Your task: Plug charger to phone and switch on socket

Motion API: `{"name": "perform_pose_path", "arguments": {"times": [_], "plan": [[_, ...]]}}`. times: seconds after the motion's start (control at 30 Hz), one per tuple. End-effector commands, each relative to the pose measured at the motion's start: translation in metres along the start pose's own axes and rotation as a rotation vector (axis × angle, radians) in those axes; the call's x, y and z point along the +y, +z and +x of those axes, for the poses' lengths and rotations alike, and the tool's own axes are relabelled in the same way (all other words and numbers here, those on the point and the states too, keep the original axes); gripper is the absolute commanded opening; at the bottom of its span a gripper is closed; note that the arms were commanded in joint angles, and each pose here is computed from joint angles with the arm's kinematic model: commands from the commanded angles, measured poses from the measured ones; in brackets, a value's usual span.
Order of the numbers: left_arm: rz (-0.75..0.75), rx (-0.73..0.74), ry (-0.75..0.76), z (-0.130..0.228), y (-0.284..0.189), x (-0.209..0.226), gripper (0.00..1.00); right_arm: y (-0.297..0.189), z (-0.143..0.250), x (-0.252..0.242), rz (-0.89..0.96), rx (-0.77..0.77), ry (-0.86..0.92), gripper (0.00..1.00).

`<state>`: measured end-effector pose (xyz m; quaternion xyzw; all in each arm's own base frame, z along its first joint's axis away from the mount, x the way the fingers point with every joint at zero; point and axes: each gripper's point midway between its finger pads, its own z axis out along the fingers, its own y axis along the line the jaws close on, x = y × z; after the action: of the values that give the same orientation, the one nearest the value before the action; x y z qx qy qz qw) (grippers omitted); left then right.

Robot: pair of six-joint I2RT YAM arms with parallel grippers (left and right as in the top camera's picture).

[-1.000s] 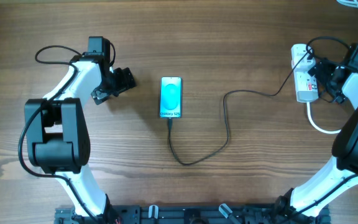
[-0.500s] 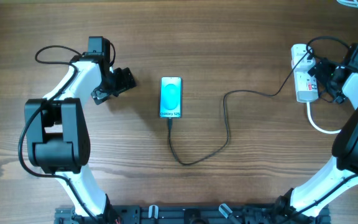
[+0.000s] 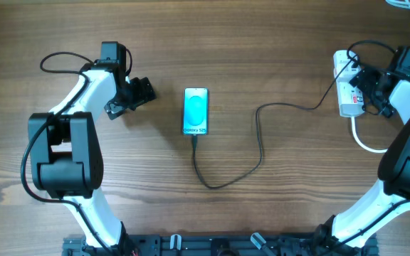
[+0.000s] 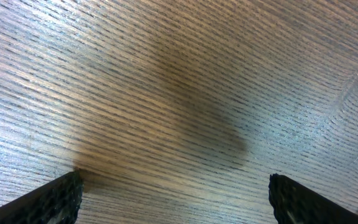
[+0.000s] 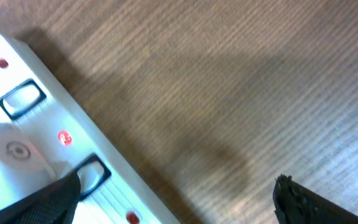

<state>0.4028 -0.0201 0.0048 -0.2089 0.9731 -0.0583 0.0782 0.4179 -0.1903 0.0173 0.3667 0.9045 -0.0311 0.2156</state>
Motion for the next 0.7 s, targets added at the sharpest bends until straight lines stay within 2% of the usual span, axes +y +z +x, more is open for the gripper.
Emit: {"name": "perform_pose_path", "arguments": {"times": [0.0, 0.1, 0.17, 0.67], "plan": [[-0.01, 0.015, -0.005, 0.002, 0.005, 0.006, 1.0, -0.01, 0.012, -0.011, 0.113, 0.054, -0.093, 1.0], [-0.01, 0.015, -0.005, 0.002, 0.005, 0.006, 1.0, -0.056, -0.019, -0.005, 0.097, -0.046, -0.085, 1.0], [-0.01, 0.015, -0.005, 0.002, 0.005, 0.006, 1.0, -0.068, -0.028, -0.002, 0.083, -0.085, -0.08, 1.0], [-0.01, 0.015, -0.005, 0.002, 0.005, 0.006, 1.0, -0.066, -0.026, -0.003, 0.084, -0.079, -0.08, 1.0]]}}
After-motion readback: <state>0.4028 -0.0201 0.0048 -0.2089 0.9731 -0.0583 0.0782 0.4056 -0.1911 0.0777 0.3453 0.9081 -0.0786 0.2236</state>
